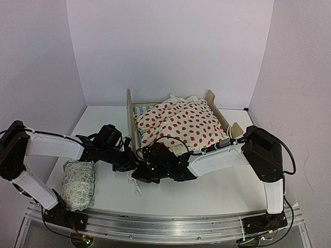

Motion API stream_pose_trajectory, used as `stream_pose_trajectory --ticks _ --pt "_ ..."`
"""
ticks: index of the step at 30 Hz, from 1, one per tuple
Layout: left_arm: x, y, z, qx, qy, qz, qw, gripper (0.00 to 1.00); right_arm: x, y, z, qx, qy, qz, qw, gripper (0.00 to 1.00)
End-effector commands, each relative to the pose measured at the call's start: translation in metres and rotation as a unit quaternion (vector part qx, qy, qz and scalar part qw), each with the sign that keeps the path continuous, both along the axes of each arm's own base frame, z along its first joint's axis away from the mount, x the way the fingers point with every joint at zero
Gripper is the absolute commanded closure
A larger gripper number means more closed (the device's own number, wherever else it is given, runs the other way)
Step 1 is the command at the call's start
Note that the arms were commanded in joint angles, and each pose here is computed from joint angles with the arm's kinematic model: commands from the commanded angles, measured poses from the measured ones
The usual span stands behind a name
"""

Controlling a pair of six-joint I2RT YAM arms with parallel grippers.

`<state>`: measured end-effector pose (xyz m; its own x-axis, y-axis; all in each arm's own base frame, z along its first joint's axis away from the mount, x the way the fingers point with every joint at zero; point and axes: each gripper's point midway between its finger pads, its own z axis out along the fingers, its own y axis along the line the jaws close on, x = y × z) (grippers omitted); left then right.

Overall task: Set up the pet bed
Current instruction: Tie the left ropes of the mattress closest to the robot on the bed frame base.

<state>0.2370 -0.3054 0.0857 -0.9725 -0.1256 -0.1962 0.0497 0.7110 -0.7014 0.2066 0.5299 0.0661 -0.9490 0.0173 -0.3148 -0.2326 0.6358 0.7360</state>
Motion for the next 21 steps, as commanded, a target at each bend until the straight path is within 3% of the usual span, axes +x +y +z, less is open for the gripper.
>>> stream_pose_trajectory --ticks 1,14,21 --pt "0.013 -0.025 0.055 -0.044 -0.059 -0.037 0.997 0.74 -0.039 0.012 0.01 0.014 0.033 0.068 0.997 1.0" --pt "0.012 -0.004 0.094 -0.038 -0.085 0.001 0.996 0.71 -0.037 0.01 0.008 0.012 0.035 0.066 0.997 1.0" --pt "0.008 0.035 0.089 0.035 -0.069 0.066 0.995 0.74 -0.036 0.011 0.009 0.014 0.036 0.068 0.997 1.0"
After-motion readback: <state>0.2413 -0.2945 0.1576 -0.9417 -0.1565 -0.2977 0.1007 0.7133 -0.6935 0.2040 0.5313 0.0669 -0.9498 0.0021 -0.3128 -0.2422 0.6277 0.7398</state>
